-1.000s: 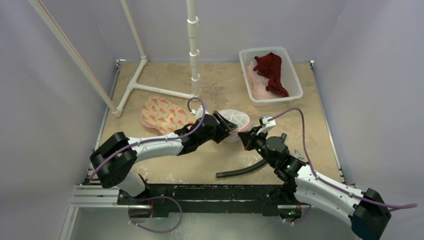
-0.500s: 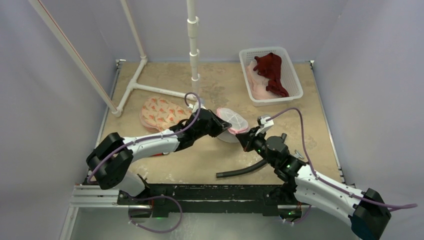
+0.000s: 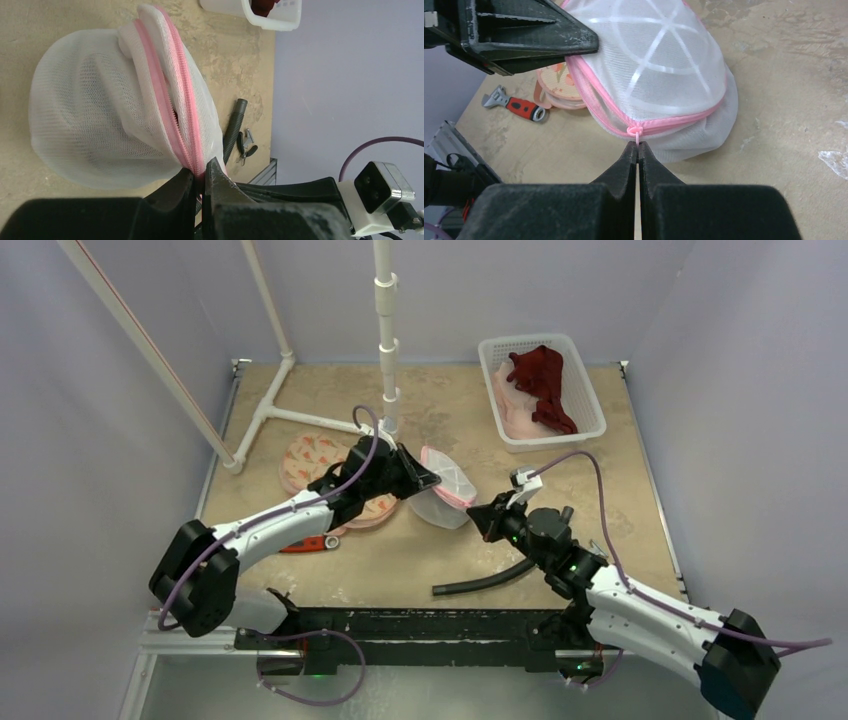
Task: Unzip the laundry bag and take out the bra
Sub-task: Unzip the laundry bag at the center of the board.
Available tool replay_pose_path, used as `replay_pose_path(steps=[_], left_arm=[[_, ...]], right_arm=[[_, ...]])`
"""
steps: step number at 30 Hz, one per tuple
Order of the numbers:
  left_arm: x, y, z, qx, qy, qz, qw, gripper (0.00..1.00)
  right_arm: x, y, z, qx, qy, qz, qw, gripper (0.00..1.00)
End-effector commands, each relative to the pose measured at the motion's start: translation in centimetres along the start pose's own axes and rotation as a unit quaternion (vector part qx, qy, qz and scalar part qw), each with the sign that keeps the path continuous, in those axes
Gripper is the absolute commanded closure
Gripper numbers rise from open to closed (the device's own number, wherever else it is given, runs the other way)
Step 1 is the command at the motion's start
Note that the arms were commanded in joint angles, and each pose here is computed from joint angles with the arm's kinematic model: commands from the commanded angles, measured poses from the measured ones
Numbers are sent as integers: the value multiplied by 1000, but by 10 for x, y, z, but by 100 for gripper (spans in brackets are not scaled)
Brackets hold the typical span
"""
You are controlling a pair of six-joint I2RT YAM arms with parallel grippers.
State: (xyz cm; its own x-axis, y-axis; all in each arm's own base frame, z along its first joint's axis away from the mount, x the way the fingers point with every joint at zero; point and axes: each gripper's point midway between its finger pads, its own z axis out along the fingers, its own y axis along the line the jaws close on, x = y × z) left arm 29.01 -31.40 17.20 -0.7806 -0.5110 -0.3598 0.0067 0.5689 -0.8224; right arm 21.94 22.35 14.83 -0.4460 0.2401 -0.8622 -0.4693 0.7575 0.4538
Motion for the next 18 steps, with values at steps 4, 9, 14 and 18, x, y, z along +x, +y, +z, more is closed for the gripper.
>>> replay_pose_path(steps=[4, 9, 14, 18], left_arm=[[-29, 6, -13, 10, -20, 68, 997, 100], [-40, 11, -22, 15, -20, 83, 996, 100], [-42, 0, -23, 47, -3, 102, 994, 100], [-39, -17, -21, 86, 12, 114, 990, 100]], right_arm=[[-6, -15, 4, 46, -16, 10, 999, 100], [-5, -23, 4, 60, -23, 15, 998, 100], [-6, -17, 6, 44, -21, 11, 999, 100], [-26, -5, 2, 16, -52, -21, 998, 100]])
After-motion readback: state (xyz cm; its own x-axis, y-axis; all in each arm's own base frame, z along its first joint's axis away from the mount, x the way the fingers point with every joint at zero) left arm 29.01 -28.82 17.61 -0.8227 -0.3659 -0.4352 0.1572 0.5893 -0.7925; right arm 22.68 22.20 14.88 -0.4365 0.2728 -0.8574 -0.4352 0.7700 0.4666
